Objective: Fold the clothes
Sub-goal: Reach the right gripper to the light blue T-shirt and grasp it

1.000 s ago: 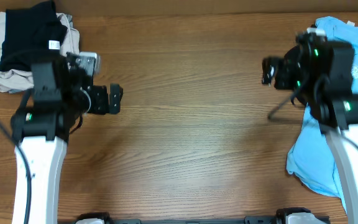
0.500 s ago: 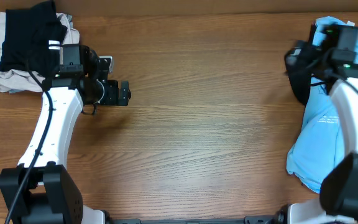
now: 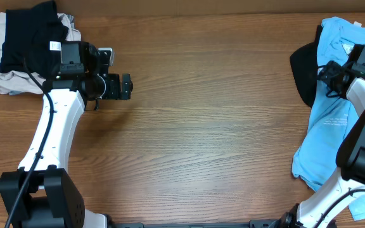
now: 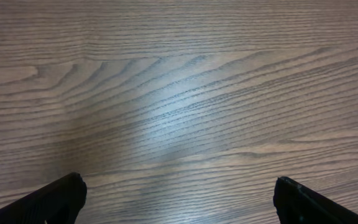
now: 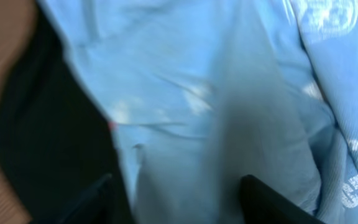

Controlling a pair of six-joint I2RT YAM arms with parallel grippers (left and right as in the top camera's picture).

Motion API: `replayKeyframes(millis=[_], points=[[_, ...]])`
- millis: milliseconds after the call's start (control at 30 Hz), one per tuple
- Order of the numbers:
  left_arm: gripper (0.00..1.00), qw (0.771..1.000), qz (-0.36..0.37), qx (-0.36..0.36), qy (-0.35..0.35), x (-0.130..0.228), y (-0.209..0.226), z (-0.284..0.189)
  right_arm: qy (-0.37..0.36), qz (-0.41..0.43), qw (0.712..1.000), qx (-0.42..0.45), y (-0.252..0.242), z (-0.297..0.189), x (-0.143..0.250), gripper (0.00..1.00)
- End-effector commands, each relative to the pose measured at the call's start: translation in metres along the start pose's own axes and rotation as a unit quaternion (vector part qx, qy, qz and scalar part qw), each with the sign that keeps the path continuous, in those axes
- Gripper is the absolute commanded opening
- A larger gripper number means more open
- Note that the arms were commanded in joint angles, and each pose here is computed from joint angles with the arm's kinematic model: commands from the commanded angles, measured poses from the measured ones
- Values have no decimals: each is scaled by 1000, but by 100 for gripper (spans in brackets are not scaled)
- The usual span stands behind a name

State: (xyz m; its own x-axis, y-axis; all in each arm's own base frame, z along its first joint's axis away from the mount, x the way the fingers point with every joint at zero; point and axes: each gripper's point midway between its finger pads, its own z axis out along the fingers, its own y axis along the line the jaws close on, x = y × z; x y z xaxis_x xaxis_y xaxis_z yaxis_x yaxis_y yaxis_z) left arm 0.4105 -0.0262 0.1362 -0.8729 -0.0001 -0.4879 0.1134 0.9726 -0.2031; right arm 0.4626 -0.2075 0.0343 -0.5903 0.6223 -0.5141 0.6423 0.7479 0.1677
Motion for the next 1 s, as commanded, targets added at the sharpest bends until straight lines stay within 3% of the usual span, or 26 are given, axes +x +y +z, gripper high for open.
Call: replayKeyframes(millis=[0,267,333,400,500,633,833,967], points=[[100,1000,-7,7,-15,-9,-4,-7,0,53,998,15,-18,10,-4,63],[100,1000,-6,1,-15,-9,-2,-7,6,74,997,22,-28,13,-2,52],[100,1000,-6,1,-15,-9,-2,-7,8,74,997,22,-28,13,-1,41],[100,1000,-6,1,-16,-10,-1,-7,10,74,997,21,-28,13,-1,19],[97,1000,-5,1,-19,-11,-1,-7,12,74,997,15,-25,11,-1,4],[98,1000,-2,1,-23,-14,-1,-8,9,71,997,-31,-7,-7,-10,4],[97,998,3,-7,-66,-44,2,-26,-32,5,982,-185,58,-90,-42,4],[97,996,-5,-30,-89,-67,14,-54,-40,-40,974,-221,97,-141,-41,4]])
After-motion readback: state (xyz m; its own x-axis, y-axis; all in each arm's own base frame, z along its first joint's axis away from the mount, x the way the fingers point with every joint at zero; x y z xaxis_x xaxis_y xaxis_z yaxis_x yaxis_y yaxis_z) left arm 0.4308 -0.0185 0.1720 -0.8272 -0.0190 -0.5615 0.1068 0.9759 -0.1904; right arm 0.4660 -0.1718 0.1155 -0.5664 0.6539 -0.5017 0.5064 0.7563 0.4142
